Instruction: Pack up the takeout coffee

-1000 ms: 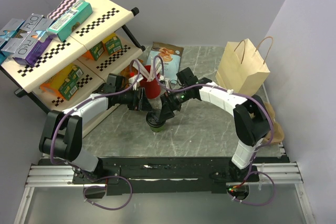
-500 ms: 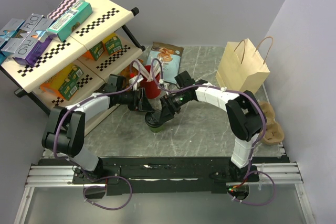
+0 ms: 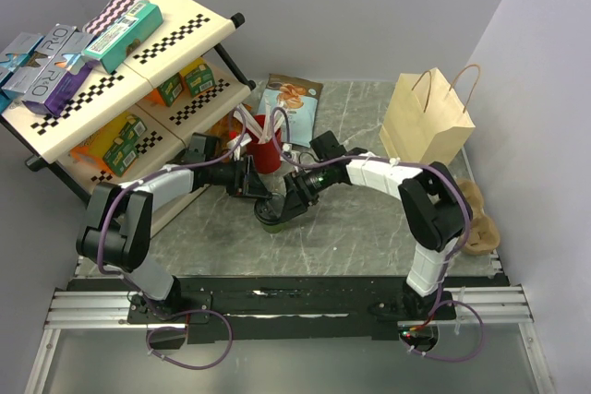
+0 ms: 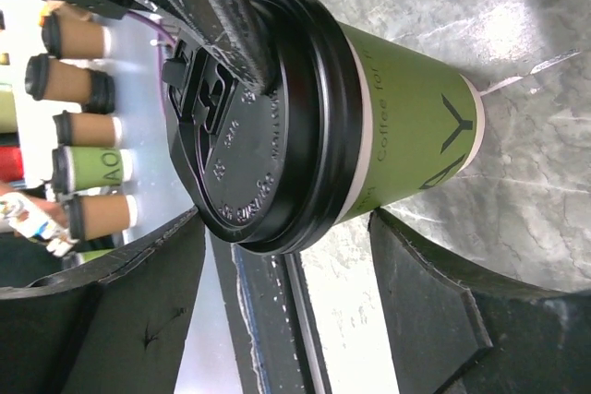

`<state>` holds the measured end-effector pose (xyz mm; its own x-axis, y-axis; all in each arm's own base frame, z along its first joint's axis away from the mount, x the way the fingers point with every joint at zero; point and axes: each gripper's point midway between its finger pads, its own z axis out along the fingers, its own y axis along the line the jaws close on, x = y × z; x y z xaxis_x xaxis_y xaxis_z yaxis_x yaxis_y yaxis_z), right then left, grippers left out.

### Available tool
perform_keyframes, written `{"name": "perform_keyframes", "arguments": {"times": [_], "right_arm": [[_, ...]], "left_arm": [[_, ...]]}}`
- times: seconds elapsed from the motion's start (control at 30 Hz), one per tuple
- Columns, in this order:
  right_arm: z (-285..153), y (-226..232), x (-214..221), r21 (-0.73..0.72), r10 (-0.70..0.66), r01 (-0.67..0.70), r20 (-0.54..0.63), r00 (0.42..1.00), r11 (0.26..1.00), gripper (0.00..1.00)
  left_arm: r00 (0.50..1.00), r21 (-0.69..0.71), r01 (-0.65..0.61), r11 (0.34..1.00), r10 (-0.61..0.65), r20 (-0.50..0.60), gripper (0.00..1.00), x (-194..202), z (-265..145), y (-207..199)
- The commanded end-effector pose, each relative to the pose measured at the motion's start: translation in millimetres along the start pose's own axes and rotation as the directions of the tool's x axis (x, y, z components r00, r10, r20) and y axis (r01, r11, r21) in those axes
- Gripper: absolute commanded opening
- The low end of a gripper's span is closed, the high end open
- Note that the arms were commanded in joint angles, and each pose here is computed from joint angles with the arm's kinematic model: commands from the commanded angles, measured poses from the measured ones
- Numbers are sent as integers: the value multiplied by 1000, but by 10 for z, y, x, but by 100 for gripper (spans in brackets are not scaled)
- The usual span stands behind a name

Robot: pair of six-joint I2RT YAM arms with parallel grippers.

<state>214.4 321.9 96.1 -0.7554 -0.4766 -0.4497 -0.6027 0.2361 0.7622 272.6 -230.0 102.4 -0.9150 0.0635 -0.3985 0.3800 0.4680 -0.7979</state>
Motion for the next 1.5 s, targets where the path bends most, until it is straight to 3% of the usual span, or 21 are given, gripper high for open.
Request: {"name": "perform_keyframes", "arguments": {"times": [0.0, 0.27, 0.4, 0.63, 0.73, 0.87, 0.9, 1.23, 1.27, 1.33, 1.37, 1.47], "right_arm": [[112, -626, 283, 337, -55, 80, -83, 995, 938, 72], [145, -797, 307, 421, -2, 42, -96, 995, 906, 70], [131, -709, 271, 366, -5, 34, -81, 997, 930, 71], [-56, -182, 132, 246, -125, 117, 17, 992, 962, 98], [-166, -16, -32, 232, -142, 116, 96, 985, 966, 100], [-255, 122, -152, 214, -171, 140, 133, 976, 967, 100], [-274, 128, -156, 210, -165, 135, 133, 977, 968, 100], [-403, 401, -496, 146, -215, 194, 144, 966, 970, 100], [-411, 386, -539, 156, -261, 240, 139, 955, 958, 100], [-421, 354, -646, 181, -290, 264, 135, 948, 947, 100], [-416, 351, -681, 184, -326, 301, 127, 937, 936, 100], [-399, 335, -801, 215, -449, 422, 99, 888, 881, 100]], "left_arm": [[997, -151, 61, 987, -68, -38, 67, 297, 61, 438], [996, -152, 77, 985, -84, -43, 67, 373, 70, 469], [996, -150, 75, 986, -81, -35, 67, 373, 53, 450], [996, -137, 81, 987, -84, -11, 67, 319, 5, 364], [998, -67, 68, 995, -68, 7, 74, 250, -40, 191], [998, 16, -23, 1000, 22, 66, 90, 33, -125, -100], [996, 23, -44, 999, 42, 77, 99, -9, -150, -157], [936, -53, -319, 946, 324, 138, 99, -240, -412, -418], [909, -68, -386, 920, 392, 144, 99, -232, -470, -457], [901, -76, -414, 907, 421, 109, 99, -100, -519, -450], [855, -87, -502, 861, 508, 98, 99, -74, -566, -465], [806, -95, -583, 807, 589, 58, 99, 53, -627, -442]]}}
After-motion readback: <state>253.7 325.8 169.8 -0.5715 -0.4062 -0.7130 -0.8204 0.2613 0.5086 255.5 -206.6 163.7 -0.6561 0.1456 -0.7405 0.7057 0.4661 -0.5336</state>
